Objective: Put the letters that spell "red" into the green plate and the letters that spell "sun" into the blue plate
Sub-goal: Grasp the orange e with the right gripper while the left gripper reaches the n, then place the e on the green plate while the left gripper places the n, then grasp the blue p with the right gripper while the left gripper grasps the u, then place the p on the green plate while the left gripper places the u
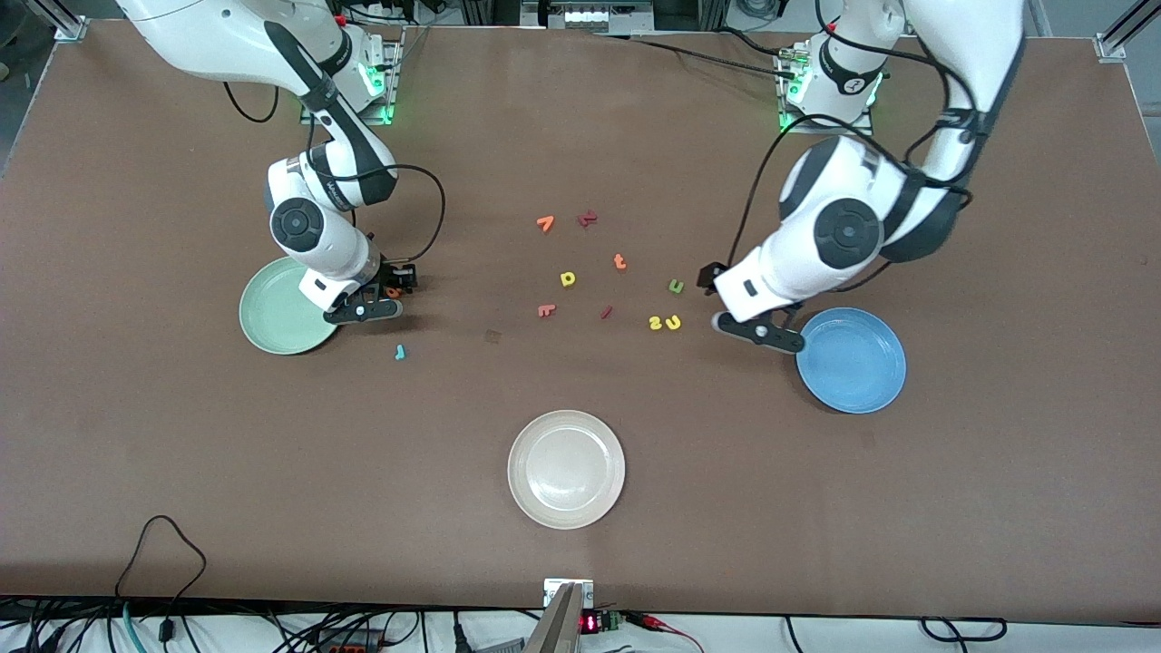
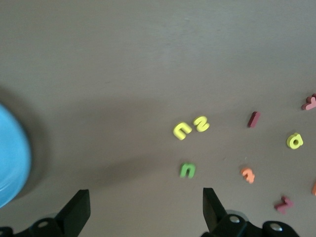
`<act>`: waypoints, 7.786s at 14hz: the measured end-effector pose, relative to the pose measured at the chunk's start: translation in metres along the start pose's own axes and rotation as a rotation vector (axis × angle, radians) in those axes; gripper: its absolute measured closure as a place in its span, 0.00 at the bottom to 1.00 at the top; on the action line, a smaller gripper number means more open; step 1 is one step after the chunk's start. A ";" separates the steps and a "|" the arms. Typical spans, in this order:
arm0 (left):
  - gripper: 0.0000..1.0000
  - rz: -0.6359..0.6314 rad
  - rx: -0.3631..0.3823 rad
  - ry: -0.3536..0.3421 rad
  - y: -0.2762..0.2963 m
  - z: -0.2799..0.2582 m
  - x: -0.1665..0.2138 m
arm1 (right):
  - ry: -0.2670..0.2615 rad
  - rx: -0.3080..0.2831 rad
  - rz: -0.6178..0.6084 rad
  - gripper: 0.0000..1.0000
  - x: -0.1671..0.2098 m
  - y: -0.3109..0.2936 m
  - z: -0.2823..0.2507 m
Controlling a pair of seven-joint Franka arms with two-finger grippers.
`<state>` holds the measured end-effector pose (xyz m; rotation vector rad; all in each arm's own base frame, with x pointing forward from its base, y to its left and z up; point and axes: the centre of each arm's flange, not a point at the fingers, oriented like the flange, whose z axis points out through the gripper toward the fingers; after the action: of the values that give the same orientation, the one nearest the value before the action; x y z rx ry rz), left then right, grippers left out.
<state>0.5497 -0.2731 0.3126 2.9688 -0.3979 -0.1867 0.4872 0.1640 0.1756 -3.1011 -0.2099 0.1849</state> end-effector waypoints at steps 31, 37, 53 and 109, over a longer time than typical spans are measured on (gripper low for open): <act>0.74 0.070 0.046 -0.154 0.020 0.086 -0.025 | -0.064 0.006 -0.051 0.70 0.016 0.197 -0.067; 0.74 0.028 0.211 -0.248 -0.128 -0.020 0.004 | -0.073 0.023 -0.079 0.70 0.021 0.182 -0.043; 0.00 0.096 0.046 -0.242 -0.190 0.007 0.050 | 0.089 -0.025 -0.145 0.00 0.034 0.052 -0.130; 0.75 -0.643 0.151 -0.206 -0.164 0.026 0.069 | 0.047 0.041 -0.232 0.45 0.033 0.020 0.000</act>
<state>0.6535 -0.1381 0.2544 3.1240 0.5637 -0.5491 0.5228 0.1484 0.1707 -3.0036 -0.5516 0.1081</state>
